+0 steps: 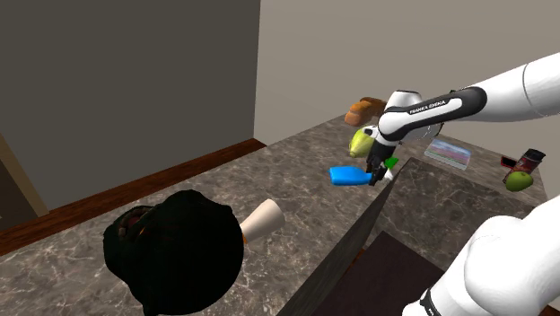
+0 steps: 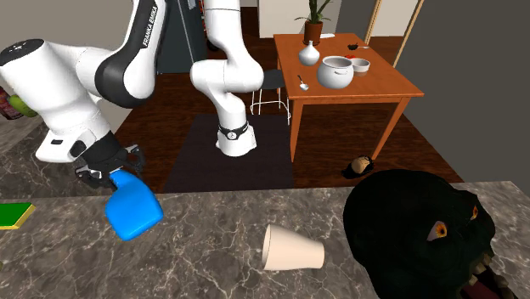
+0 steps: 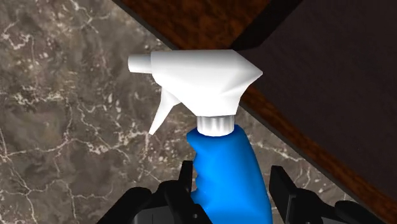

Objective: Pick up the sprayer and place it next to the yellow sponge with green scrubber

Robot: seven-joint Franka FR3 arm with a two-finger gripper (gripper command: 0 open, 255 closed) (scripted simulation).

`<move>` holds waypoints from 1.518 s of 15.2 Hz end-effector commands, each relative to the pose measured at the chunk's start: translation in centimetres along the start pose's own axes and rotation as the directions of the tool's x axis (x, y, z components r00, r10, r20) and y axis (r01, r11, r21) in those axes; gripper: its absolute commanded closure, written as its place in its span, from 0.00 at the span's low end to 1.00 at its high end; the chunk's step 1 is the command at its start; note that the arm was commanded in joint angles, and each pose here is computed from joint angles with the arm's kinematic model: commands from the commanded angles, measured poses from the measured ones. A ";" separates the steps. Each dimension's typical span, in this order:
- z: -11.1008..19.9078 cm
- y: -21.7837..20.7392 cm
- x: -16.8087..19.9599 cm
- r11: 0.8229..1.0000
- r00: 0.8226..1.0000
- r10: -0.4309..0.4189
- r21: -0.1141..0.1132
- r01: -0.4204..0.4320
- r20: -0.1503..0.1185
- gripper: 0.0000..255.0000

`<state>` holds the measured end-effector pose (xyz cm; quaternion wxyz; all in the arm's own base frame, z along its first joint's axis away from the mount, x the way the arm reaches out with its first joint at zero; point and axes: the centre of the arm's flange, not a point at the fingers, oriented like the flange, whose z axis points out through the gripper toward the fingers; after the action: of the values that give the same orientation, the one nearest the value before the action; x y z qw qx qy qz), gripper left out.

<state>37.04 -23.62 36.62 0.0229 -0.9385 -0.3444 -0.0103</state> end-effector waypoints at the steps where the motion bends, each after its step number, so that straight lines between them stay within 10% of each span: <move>1: 0.0 2.3 -1.0 1.000 1.000 -0.003 -0.001 0.003 0.001 1.00; 14: -0.9 17.6 -8.9 1.000 1.000 -0.003 -0.001 0.003 0.001 1.00; 23: 3.3 18.2 -9.3 1.000 1.000 -0.003 -0.001 0.003 0.001 1.00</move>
<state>41.72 -43.20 32.94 0.0225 -0.9379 -0.3459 -0.0101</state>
